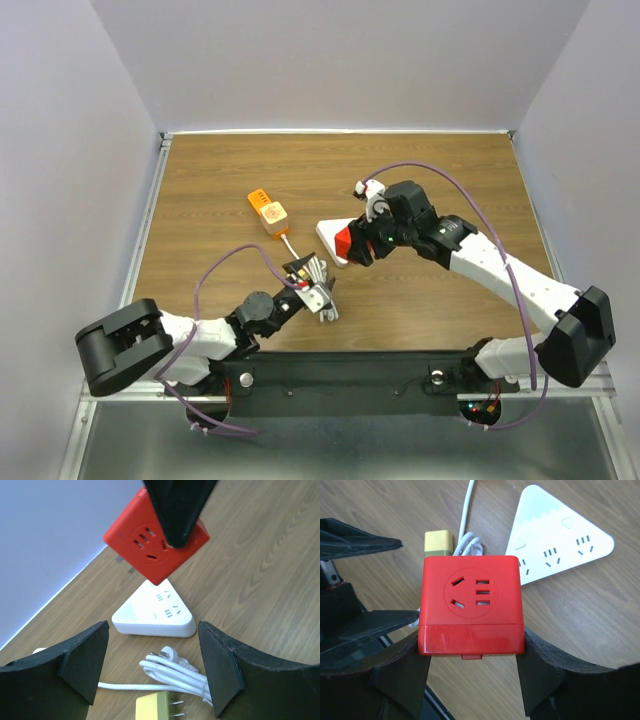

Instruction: Insert the plug

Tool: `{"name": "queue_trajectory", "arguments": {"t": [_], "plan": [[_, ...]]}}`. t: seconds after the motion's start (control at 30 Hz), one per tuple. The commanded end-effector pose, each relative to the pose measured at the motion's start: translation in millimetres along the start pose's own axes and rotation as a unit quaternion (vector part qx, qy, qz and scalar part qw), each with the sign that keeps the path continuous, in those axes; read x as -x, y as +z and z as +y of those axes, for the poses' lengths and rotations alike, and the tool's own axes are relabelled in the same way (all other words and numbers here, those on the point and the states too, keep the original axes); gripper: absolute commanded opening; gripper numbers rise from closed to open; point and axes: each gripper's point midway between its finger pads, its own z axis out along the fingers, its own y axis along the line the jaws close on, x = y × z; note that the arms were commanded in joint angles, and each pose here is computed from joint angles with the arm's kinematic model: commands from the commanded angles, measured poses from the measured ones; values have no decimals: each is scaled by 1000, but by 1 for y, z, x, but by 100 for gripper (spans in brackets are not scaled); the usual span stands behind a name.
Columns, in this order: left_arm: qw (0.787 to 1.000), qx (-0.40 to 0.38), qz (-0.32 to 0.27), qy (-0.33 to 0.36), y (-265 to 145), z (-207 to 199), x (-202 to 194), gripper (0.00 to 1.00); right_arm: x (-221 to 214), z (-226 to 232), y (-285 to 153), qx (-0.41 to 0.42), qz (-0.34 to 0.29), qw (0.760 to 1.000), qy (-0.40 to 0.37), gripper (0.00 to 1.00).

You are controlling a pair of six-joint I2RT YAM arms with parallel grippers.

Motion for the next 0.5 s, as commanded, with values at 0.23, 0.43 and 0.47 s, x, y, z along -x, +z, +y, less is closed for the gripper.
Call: {"name": "queue_trajectory", "arguments": {"t": [0.23, 0.43, 0.47], "plan": [[984, 86, -148, 47, 4, 25, 84, 83, -16, 27, 15, 47, 31, 998, -14, 0], [980, 78, -179, 47, 2, 28, 108, 83, -24, 31, 16, 56, 38, 997, -21, 0], [980, 76, -179, 50, 3, 29, 112, 83, -22, 31, 15, 55, 35, 998, -22, 0]]}}
